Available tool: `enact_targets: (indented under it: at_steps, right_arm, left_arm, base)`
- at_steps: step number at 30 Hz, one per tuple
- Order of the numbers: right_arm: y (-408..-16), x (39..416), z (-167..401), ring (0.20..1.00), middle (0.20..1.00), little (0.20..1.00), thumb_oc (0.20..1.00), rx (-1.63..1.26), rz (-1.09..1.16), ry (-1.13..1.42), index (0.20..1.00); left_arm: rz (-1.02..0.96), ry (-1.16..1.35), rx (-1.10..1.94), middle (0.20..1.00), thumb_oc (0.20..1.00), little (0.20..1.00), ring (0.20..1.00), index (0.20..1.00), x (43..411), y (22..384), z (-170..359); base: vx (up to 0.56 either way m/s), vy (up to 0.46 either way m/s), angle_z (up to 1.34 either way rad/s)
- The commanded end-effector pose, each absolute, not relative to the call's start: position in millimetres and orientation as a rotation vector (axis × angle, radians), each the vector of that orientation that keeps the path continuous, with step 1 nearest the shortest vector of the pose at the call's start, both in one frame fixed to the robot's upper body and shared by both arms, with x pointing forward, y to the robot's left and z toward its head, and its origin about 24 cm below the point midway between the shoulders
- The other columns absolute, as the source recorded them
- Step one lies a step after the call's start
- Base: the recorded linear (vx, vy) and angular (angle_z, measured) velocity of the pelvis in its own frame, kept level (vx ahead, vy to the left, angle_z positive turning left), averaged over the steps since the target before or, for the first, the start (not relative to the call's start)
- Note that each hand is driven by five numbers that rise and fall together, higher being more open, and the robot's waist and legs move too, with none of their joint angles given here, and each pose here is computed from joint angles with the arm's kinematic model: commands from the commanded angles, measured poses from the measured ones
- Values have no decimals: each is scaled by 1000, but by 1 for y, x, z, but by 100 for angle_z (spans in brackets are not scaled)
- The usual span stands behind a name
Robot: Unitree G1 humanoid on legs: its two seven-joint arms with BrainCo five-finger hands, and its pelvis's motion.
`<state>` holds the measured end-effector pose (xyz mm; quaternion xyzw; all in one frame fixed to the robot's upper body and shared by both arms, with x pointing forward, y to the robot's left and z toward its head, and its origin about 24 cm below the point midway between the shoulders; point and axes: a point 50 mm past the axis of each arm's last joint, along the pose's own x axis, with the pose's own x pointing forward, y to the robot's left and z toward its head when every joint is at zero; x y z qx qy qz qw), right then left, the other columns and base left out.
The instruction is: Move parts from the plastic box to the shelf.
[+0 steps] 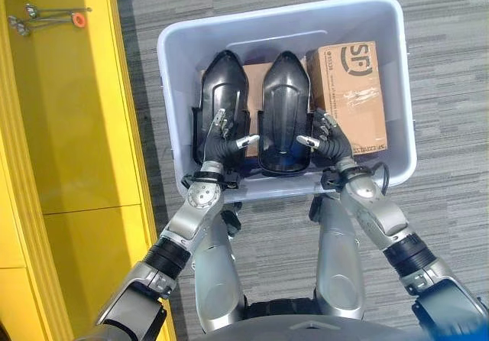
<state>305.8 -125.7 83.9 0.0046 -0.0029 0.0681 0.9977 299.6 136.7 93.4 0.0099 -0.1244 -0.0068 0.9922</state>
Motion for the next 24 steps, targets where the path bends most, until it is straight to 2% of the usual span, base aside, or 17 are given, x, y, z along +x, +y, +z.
enact_targets:
  at_steps: [1, 7, 11, 24]
  right_arm:
    - [-118, 301, 101, 1000, 1000, 1000, 1000, 59, 164, -102, 1000]
    - [-110, 299, 98, 1000, 1000, 1000, 1000, 56, 195, -77, 1000]
    - [-103, 300, 92, 1000, 1000, 1000, 1000, 39, 210, -31, 1000]
    - [-110, 303, 86, 1000, 1000, 1000, 1000, 19, 174, -27, 1000]
  left_arm:
    - [-62, -500, 50, 1000, 1000, 1000, 1000, 1000, 282, 128, 128]
    - [-136, -576, 78, 1000, 1000, 1000, 1000, 1000, 274, 121, 143]
    - [-165, -524, 41, 1000, 1000, 1000, 1000, 1000, 275, 116, 137]
    - [-234, -533, 82, 1000, 1000, 1000, 1000, 1000, 276, 109, 138]
  base:
    - [4, -11, -4]
    - [-4, -5, -4]
    - [-15, -6, -1]
    - [0, 0, 0]
